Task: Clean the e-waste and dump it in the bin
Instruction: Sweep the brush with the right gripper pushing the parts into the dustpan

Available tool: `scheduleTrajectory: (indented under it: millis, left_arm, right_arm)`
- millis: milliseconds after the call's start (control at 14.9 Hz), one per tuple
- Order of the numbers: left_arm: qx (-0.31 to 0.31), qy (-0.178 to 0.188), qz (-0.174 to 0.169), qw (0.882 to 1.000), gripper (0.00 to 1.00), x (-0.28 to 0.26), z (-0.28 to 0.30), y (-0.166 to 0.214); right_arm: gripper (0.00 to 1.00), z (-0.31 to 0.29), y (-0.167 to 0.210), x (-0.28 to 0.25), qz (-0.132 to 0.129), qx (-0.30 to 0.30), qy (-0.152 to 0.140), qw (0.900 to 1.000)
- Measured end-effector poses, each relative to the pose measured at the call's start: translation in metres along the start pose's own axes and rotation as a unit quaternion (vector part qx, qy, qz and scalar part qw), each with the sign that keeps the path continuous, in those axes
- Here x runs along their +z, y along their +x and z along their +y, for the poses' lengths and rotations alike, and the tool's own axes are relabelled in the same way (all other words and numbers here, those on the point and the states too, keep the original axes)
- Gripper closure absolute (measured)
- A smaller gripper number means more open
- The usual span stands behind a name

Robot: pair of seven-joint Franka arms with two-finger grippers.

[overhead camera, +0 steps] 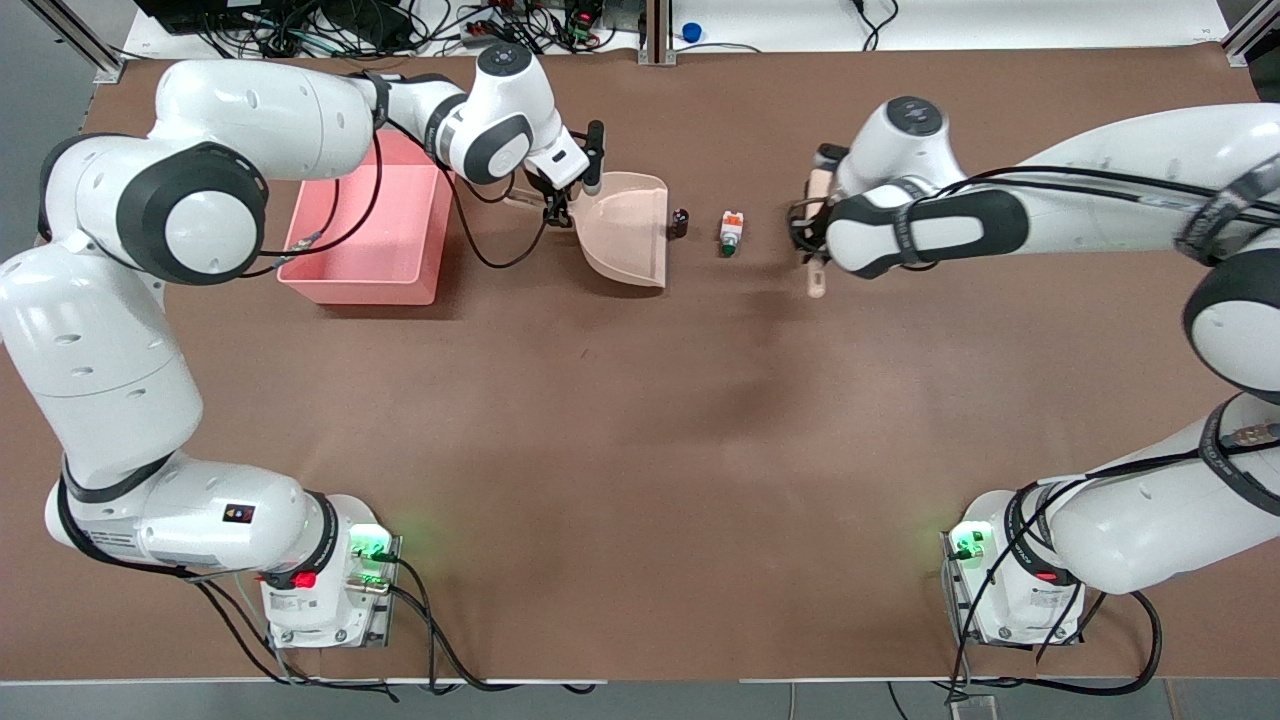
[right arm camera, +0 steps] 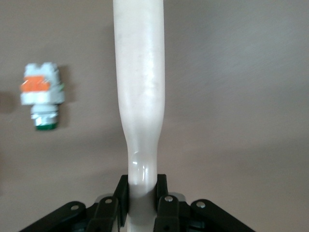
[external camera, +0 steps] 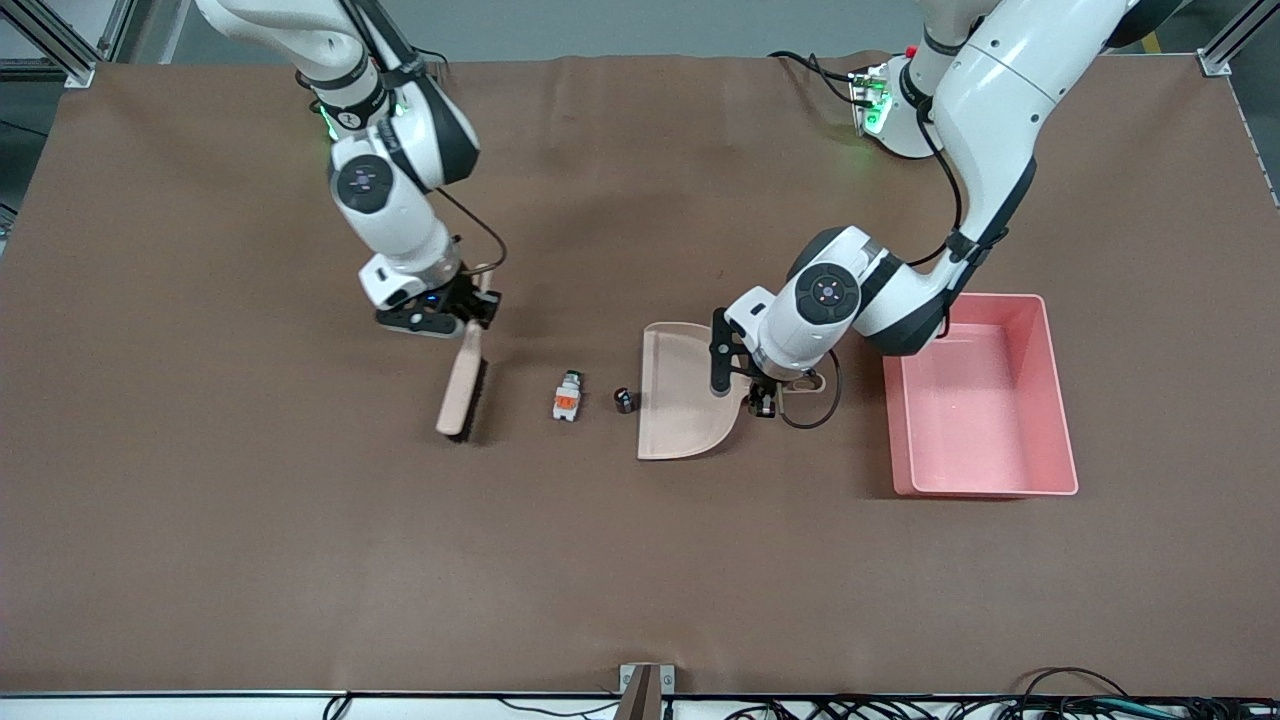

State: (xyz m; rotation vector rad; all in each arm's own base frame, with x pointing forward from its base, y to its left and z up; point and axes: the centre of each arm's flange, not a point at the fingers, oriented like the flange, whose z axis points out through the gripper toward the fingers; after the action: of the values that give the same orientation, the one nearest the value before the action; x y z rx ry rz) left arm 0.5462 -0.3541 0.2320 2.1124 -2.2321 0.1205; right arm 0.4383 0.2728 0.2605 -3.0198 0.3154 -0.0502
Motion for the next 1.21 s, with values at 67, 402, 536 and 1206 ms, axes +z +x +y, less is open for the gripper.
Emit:
scheduleTrajectory:
  millis: [67,402,536,1206]
  left_arm:
    - [-0.003,0.003,-0.004,1.000,0.67,0.001,0.002,0.002]
    - [-0.013,0.026,-0.038,0.999,0.67,0.010,0.007,0.008]
    - [-0.012,0.025,-0.040,0.999,0.67,0.014,0.008,0.008]
    - [0.002,0.026,-0.039,0.999,0.67,0.014,0.018,0.027]
  right_arm:
    - [0.74,-0.014,-0.004,0.005,-0.002,0.003,0.001,1.000]
    - [0.74,-0.050,-0.011,0.028,-0.012,0.000,-0.001,1.000]
    - [0.74,-0.054,-0.012,0.029,-0.016,0.001,-0.004,1.000]
    - [0.74,-0.125,-0.046,0.031,-0.022,0.014,0.003,1.000]
